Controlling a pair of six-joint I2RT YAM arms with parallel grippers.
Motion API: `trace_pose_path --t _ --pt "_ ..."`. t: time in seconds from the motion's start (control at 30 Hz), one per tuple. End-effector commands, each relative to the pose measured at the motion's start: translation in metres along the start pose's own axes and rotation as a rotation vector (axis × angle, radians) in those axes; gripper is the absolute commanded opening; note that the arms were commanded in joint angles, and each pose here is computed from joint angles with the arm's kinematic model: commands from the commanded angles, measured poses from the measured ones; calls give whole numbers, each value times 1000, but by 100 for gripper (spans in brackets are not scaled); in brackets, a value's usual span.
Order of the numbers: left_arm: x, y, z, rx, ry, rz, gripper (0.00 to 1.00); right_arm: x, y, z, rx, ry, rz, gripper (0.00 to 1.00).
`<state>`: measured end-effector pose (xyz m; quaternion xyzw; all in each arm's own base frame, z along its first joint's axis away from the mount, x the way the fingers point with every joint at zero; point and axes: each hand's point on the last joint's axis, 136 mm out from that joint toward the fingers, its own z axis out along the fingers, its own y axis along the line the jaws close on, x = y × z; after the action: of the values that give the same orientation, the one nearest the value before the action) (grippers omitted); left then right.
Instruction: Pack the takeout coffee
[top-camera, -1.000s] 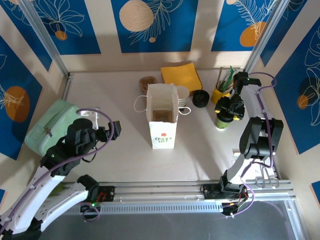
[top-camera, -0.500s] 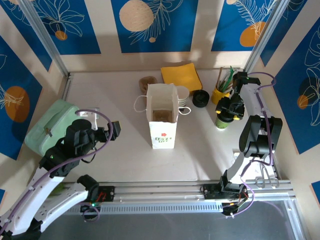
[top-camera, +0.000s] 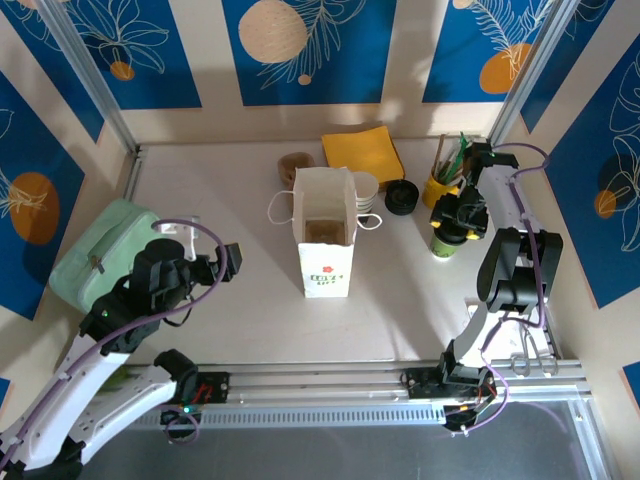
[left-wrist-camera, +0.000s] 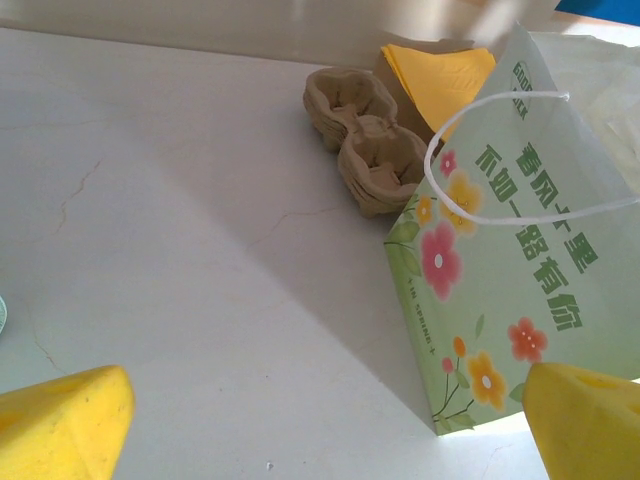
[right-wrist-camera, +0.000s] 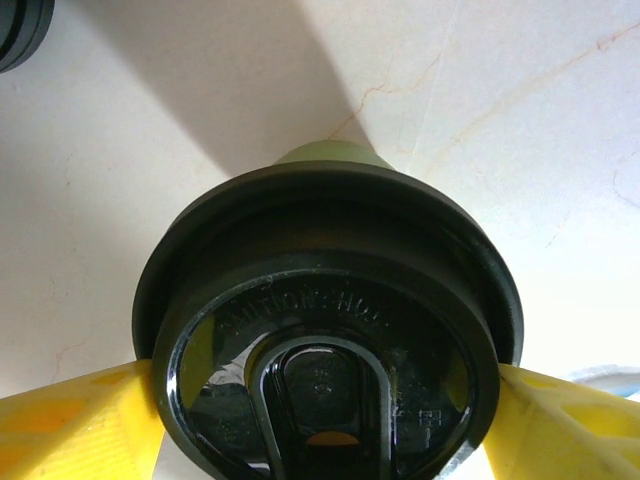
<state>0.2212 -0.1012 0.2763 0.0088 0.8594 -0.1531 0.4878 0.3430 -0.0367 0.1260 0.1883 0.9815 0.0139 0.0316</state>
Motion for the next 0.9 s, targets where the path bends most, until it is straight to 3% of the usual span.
trace_pose_path --t 0.0,0.2,0.47,0.87 --pt "1 2 -2 -2 -4 2 99 3 8 11 -19 41 -11 82" --pt "3 1 -1 -1 0 -2 99 6 8 20 -10 61 -16 82" --pt "2 2 -2 -2 -2 -1 100 8 8 21 -13 60 -14 71" --pt "1 -1 -1 7 0 -9 99 17 25 -15 -17 5 -66 71"
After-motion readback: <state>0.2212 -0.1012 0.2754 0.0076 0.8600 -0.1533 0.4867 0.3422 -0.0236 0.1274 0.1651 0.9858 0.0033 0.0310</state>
